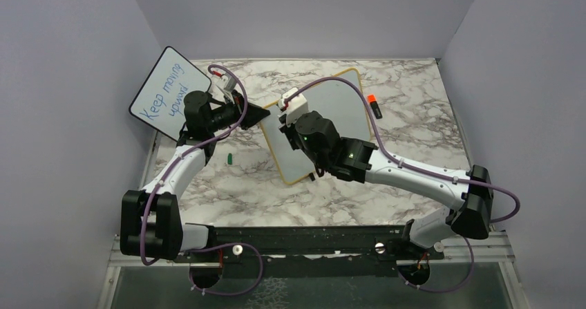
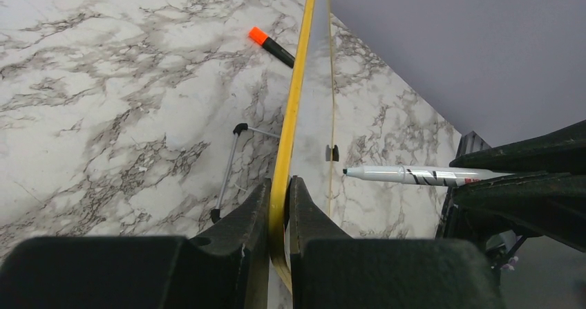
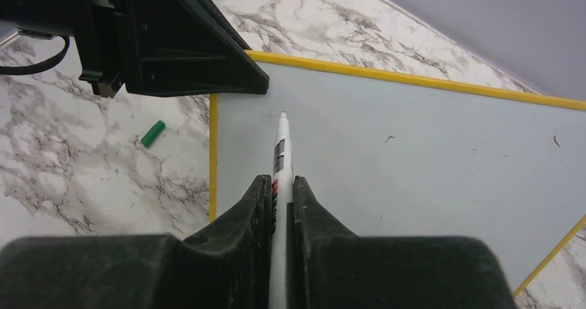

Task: Write a sentence on the whiteboard

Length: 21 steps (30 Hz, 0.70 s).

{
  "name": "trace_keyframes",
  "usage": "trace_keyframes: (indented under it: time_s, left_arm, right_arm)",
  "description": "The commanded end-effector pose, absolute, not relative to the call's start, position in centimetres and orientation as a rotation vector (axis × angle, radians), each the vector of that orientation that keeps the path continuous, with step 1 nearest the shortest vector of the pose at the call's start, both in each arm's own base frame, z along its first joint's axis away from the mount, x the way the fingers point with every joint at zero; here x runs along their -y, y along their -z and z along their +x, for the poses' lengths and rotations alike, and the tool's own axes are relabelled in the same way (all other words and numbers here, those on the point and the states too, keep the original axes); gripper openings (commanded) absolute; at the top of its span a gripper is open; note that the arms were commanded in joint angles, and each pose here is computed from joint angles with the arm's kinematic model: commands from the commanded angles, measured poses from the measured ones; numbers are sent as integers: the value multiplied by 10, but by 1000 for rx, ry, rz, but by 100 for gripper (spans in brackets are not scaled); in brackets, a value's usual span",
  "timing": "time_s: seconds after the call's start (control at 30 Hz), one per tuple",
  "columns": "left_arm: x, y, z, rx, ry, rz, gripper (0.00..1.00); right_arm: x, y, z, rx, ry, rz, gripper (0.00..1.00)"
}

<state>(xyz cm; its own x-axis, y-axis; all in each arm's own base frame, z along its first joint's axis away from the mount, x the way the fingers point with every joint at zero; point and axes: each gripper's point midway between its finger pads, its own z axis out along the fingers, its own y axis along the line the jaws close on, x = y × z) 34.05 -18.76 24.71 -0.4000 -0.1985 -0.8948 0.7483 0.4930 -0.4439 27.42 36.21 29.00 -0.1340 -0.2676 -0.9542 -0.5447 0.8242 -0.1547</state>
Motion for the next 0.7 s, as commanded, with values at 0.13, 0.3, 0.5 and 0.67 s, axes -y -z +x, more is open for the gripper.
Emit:
trace_keyframes:
  time_s: [0.13, 0.3, 0.5, 0.67]
  left_arm:
    - [190, -226, 338, -1735, 1086, 498, 0]
    - [191, -225, 337, -1740, 1086, 499, 0]
    - [193, -223, 337, -1747, 1083, 503, 0]
    - [195, -222, 337, -1756, 1085, 509, 0]
  right_arm:
    - [-373, -295, 278, -1709, -269, -605, 0]
    - [-380, -289, 278, -1691, -237, -625, 0]
    - [-385, -290, 280, -1664, -226, -625, 0]
    - [-390, -289, 281, -1662, -222, -627, 0]
